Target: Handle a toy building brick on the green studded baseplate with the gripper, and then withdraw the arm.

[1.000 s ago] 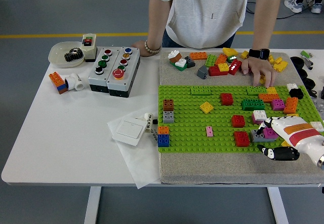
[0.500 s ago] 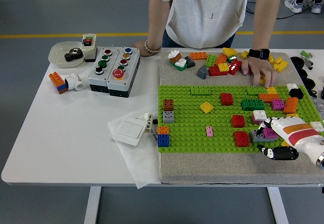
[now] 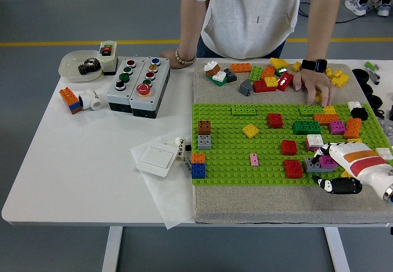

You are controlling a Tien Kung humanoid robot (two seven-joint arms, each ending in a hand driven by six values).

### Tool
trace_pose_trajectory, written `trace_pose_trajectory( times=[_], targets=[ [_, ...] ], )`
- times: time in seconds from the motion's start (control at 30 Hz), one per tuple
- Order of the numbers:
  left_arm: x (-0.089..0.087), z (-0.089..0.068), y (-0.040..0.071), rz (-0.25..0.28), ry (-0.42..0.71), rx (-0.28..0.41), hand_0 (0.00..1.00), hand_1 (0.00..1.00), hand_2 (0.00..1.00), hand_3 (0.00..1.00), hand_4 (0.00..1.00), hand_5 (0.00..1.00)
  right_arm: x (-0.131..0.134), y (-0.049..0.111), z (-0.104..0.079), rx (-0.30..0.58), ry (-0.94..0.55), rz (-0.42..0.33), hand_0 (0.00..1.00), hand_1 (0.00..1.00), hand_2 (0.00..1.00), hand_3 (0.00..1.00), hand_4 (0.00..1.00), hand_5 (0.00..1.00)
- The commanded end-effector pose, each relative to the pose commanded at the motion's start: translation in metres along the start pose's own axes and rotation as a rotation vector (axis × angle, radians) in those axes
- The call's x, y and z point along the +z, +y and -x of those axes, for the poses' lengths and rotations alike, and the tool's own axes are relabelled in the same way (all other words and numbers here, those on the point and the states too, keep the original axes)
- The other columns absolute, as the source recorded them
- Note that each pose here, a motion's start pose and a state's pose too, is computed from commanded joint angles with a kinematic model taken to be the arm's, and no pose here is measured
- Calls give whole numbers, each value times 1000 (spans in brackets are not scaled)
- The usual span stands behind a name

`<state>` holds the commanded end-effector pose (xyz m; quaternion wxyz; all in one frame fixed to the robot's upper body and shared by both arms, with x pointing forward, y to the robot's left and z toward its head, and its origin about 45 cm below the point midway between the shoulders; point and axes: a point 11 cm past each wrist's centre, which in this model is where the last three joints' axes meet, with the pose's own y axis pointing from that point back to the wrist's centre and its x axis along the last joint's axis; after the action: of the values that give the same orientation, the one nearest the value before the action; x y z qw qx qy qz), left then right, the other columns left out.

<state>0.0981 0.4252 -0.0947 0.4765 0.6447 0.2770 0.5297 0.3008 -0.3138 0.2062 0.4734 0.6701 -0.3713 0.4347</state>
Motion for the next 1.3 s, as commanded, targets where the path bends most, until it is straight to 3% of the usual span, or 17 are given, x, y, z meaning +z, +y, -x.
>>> trace_pose_trajectory(
  times=[0.67, 1.3],
  targets=[
    [1, -1, 0, 1, 3, 1, 731, 747, 771, 600, 620, 645, -1, 0, 0, -12, -10, 0, 691, 686, 730, 577, 701, 313],
    [-3, 1, 0, -5, -2, -3, 731, 747, 771, 598, 618, 645, -1, 5, -14, 57, -8, 2, 692, 685, 727, 576, 701, 315]
  ],
)
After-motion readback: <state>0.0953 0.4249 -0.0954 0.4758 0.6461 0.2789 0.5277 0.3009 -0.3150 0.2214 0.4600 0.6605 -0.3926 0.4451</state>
